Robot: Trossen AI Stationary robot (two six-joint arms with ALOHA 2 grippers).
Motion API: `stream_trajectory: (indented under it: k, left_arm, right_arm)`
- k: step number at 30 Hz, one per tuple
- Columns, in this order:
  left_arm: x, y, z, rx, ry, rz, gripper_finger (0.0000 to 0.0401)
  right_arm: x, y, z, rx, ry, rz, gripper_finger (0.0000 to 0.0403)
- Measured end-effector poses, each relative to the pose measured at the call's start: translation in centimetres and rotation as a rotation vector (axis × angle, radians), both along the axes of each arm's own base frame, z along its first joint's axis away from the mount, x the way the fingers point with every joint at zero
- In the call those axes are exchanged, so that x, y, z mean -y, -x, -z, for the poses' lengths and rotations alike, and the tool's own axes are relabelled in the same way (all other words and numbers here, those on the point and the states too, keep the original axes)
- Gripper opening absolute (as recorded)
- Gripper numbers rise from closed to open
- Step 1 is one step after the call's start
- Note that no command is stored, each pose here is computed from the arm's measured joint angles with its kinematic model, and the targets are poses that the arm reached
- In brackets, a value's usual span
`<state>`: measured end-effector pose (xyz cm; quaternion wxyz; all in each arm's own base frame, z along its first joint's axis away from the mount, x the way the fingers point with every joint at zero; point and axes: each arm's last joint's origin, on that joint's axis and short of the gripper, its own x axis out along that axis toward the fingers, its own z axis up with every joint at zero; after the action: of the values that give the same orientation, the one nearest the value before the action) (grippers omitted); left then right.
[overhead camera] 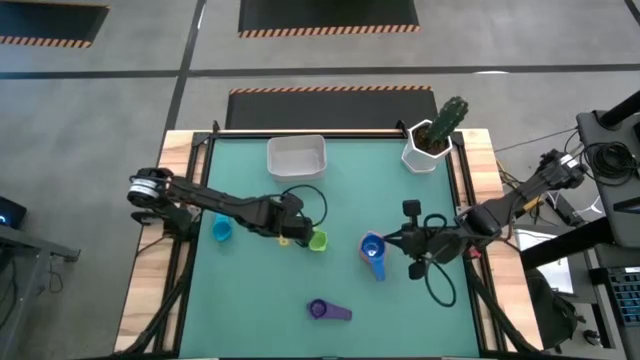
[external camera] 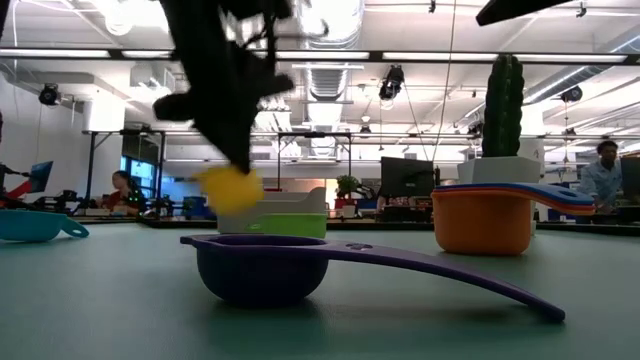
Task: Nest measuring cups in basket
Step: Stack the yellow measuring cup on top of the blue measuring cup
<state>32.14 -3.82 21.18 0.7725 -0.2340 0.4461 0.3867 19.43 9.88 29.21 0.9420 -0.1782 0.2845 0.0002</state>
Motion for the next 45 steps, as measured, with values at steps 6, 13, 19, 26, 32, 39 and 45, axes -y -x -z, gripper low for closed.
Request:
stream_trajectory:
  k: [6, 13, 19, 26, 32, 39, 45]
  left_arm:
    - [2.6, -2.7, -4.1, 0.108, 0.005, 0.127, 0.0000]
    - [6.8, -6.9, -6.9, 0.169, -0.035, 0.340, 0.0000]
    - [9.1, -10.5, -6.7, 0.116, -0.122, 0.458, 0.0000]
    - [10.1, -13.0, -5.5, 0.031, -0.238, 0.471, 0.0000]
    - [10.6, -14.5, -5.2, 0.035, -0.283, 0.510, 0.0000]
    - [10.8, -15.2, -5.4, 0.115, -0.306, 0.485, 0.0000]
    - [11.4, -16.3, -3.0, 0.102, -0.319, 0.515, 0.0000]
  right_arm:
    - [0.8, 1.4, -0.6, 0.025, -0.012, -0.003, 0.0009]
    - [1.5, 2.6, -0.9, 0.060, -0.029, -0.005, 0.0009]
    - [1.8, 3.1, -0.5, 0.061, -0.035, -0.002, 0.0009]
    - [2.0, 3.4, -0.2, 0.063, -0.056, 0.011, 0.0009]
    - [2.0, 3.4, -0.1, 0.062, -0.064, 0.017, 0.0009]
    - [2.0, 3.4, -0.1, 0.062, -0.071, 0.021, 0.0009]
    - [2.1, 3.6, -0.2, 0.068, -0.092, 0.037, 0.0009]
